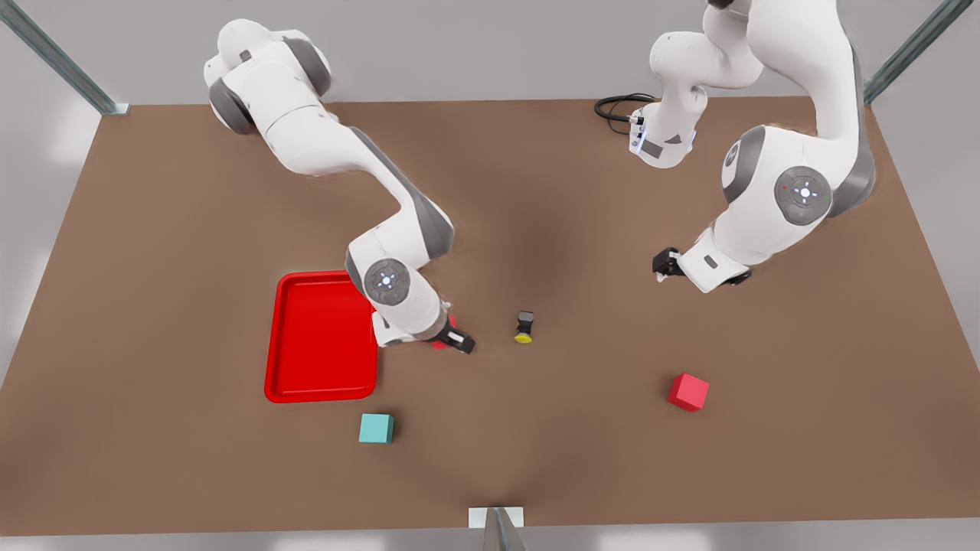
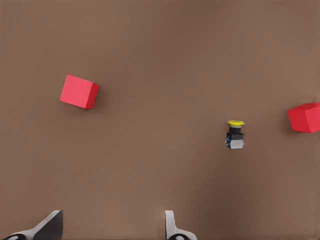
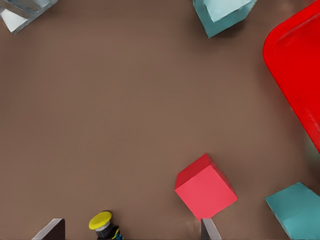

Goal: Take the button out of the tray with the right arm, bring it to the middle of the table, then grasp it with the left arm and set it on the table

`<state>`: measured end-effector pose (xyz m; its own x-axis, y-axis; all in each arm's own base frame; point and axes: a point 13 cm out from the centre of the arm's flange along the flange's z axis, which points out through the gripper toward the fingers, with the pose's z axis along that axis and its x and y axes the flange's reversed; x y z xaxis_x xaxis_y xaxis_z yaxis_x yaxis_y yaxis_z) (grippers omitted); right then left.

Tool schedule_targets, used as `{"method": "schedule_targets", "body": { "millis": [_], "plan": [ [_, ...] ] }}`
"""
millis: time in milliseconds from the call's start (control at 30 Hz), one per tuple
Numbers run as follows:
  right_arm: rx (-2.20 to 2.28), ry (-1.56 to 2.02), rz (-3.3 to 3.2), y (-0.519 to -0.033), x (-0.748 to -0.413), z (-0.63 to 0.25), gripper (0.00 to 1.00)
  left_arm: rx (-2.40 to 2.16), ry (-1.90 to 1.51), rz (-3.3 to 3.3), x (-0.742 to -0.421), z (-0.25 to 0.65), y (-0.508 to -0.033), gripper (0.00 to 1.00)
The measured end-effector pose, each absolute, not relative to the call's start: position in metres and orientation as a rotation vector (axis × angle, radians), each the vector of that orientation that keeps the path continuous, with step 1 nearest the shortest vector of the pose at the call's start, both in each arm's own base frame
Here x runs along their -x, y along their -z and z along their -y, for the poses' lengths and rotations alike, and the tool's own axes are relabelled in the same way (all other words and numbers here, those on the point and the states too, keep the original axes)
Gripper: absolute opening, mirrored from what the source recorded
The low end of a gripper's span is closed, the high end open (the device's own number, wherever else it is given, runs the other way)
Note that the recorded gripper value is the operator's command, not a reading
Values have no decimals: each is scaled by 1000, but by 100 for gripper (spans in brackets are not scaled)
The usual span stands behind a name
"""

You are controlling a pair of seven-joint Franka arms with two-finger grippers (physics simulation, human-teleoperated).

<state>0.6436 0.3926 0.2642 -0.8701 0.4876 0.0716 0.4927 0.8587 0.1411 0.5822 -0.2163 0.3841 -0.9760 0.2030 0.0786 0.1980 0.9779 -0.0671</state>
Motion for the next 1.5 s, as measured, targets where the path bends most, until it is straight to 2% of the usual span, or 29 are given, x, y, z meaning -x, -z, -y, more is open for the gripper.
{"method": "schedule_targets", "body": {
  "millis": [67, 133, 233, 367, 533, 700, 1000, 1300, 1333, 1433, 1500],
  "plan": [
    [807, 147, 3109, -355, -641, -284, 100, 520, -65, 2962, -553, 363, -329, 100],
    [820, 68, 3175, -423, -633, -201, 100, 578, -19, 2898, -515, 445, -253, 100],
    [917, -14, 3135, -463, -629, -72, 100, 501, 40, 2902, -494, 487, -169, 100],
    [698, -56, 3133, -472, -618, -56, 100, 327, 123, 2974, -500, 457, -100, 100],
    [427, -80, 3134, -465, -618, -55, 100, 188, 69, 3105, -536, 442, -89, 100],
    [273, -122, 3135, -461, -625, -31, 100, 143, 4, 3168, -551, 449, -86, 100],
    [48, -131, 3127, -460, -623, -20, 100, 79, -4, 3157, -546, 444, -54, 100],
    [-104, -130, 3118, -460, -622, -22, 100, 41, -7, 3154, -549, 439, -44, 100],
    [-115, -130, 3117, -460, -622, -21, 100, 39, -8, 3154, -550, 439, -44, 96],
    [-147, -130, 3115, -460, -622, -20, 100, 29, -7, 3152, -552, 435, -44, 69],
    [-167, -130, 3113, -459, -622, -21, 100, 22, -6, 3151, -554, 432, -43, 68]
  ]
}}
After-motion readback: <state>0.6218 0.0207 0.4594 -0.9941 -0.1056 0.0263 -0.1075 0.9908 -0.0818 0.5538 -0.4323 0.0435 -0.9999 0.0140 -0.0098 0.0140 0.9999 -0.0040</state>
